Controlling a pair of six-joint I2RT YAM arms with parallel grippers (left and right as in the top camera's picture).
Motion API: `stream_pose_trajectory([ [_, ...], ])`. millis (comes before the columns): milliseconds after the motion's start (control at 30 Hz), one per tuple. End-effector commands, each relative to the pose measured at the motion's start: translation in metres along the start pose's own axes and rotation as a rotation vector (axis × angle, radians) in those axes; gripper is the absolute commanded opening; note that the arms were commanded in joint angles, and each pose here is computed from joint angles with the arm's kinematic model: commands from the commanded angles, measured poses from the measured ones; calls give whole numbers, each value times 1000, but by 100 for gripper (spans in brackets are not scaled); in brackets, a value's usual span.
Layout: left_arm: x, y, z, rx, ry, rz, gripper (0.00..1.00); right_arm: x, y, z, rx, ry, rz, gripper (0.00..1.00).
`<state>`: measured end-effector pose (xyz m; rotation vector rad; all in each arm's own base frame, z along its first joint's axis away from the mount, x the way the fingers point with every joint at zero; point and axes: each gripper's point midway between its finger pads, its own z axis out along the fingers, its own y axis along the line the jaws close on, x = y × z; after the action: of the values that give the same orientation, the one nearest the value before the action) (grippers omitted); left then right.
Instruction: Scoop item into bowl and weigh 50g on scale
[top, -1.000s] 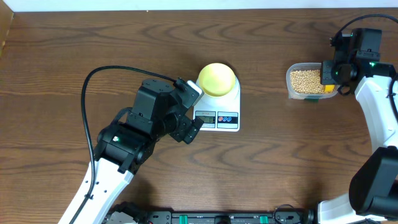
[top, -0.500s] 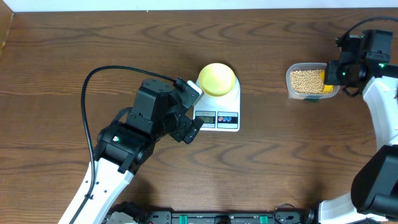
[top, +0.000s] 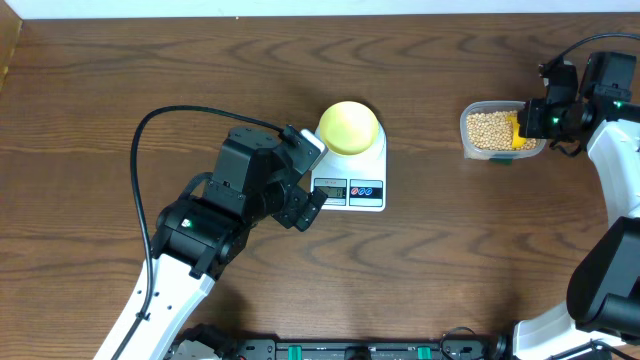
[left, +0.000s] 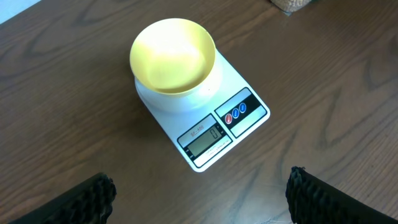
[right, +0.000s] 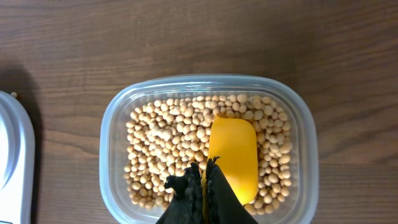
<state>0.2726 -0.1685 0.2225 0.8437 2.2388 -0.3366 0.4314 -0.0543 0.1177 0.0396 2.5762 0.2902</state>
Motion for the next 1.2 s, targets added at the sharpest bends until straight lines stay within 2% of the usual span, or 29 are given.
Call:
stream_pose_trajectory([
  [0,-3,2,-4,-10,-16,-17,90,1,6,5,-46,10,-3,1],
  [500,-3,2,-4,-10,-16,-17,90,4,4,2,-126,-4,28,1],
  [867,-3,2,-4,-10,-16,-17,90,19,1,25,-189,47,74,1],
  [1167,-3,2,-4,-10,-16,-17,90,20,-12,25,-206,36,112,1],
])
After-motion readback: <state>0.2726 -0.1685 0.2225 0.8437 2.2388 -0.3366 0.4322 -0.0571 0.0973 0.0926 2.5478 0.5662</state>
